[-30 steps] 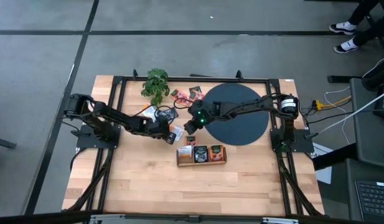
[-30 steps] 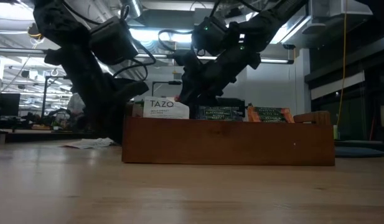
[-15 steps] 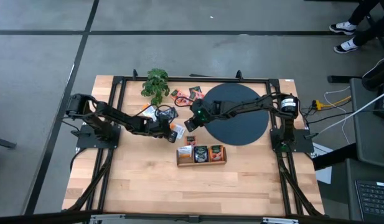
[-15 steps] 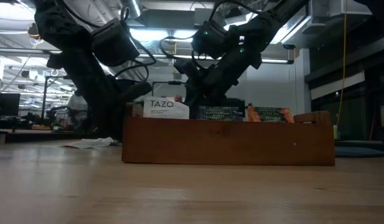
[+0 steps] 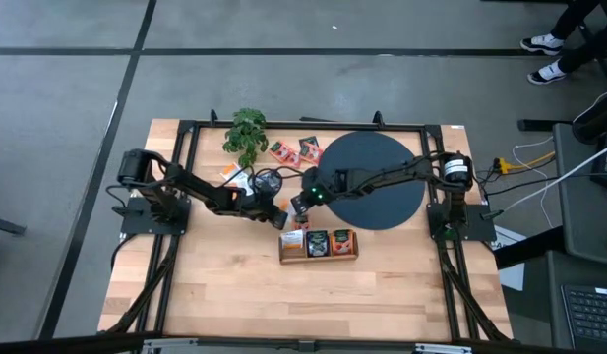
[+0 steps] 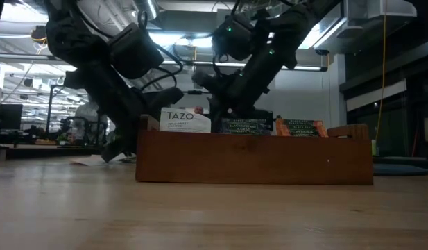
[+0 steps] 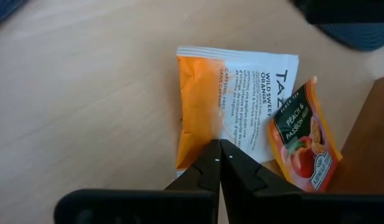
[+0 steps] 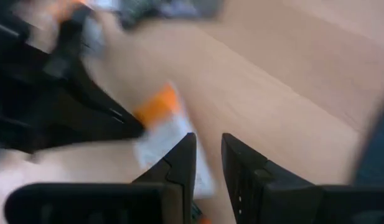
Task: Pick & Place Tea
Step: Put the white tea bag into the left section of the wooden organizer
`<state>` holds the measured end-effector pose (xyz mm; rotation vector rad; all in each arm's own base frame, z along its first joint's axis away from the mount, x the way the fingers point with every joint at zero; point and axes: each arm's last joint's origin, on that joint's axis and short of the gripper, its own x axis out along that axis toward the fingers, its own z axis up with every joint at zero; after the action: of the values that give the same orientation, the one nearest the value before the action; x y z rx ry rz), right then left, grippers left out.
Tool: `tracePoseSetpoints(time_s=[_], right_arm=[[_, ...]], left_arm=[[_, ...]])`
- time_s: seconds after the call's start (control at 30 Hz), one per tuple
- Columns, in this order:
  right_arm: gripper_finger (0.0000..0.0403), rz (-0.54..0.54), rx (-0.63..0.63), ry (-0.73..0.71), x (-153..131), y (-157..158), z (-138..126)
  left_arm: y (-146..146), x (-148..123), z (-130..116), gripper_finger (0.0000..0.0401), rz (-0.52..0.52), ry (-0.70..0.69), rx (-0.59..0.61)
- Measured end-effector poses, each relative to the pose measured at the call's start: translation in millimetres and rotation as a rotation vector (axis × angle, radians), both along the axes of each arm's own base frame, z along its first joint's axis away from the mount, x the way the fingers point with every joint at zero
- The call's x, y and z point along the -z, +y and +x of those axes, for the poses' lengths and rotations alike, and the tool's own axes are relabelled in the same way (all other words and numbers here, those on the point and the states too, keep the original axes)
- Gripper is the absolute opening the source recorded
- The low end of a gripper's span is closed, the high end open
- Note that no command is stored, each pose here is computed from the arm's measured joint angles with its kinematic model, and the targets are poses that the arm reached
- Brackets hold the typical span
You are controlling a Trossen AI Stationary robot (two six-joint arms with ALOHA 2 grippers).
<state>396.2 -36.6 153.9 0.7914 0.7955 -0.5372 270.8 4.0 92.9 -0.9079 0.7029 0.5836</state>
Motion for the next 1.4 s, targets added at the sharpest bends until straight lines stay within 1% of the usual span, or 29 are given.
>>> tracePoseSetpoints(time_s=[0.07, 0.13, 0.27, 0.3, 0.4, 0.57, 0.73, 0.97, 1.13, 1.4], right_arm=[[0.0079, 0.025, 0.024, 0.044, 7, -1, -6], [0.0079, 0.064, 0.025, 0.045, 17, -3, -12], [0.0079, 0.173, -0.012, -0.069, 27, -6, -15], [0.0079, 0.178, -0.011, -0.095, 29, -5, -16], [0.0079, 0.197, -0.001, -0.109, 32, -4, -18], [0.0079, 0.219, -0.028, -0.114, 31, -3, -17], [0.0079, 0.240, -0.042, -0.150, 29, -6, -15], [0.0079, 0.262, -0.066, -0.152, 29, -7, -15], [0.0079, 0.235, -0.076, -0.097, 32, -7, -19], [0.0079, 0.238, -0.119, -0.106, 32, -6, -19]], left_arm=[[0, 0, 0, 0.0005, 0.004, 0.001, 0.003], [0, 0, 0, 0.0003, 0.003, 0.001, 0.004], [0, 0, 0, 0.0004, 0.004, 0.002, 0.007], [0, 0, 0, 0.0005, 0.003, 0.002, 0.008], [0, 0, 0, 0.0003, 0.003, 0.002, 0.008], [0, 0, 0, 0.0004, -0.002, 0.002, 0.012], [0, 0, 0, 0.0002, -0.004, 0.002, 0.013], [-1, 0, 0, 0.0003, -0.007, 0.002, 0.014], [0, 0, 0, 0.0005, -0.008, 0.001, 0.013], [0, 0, 0, 0.0004, -0.005, -0.003, 0.005]])
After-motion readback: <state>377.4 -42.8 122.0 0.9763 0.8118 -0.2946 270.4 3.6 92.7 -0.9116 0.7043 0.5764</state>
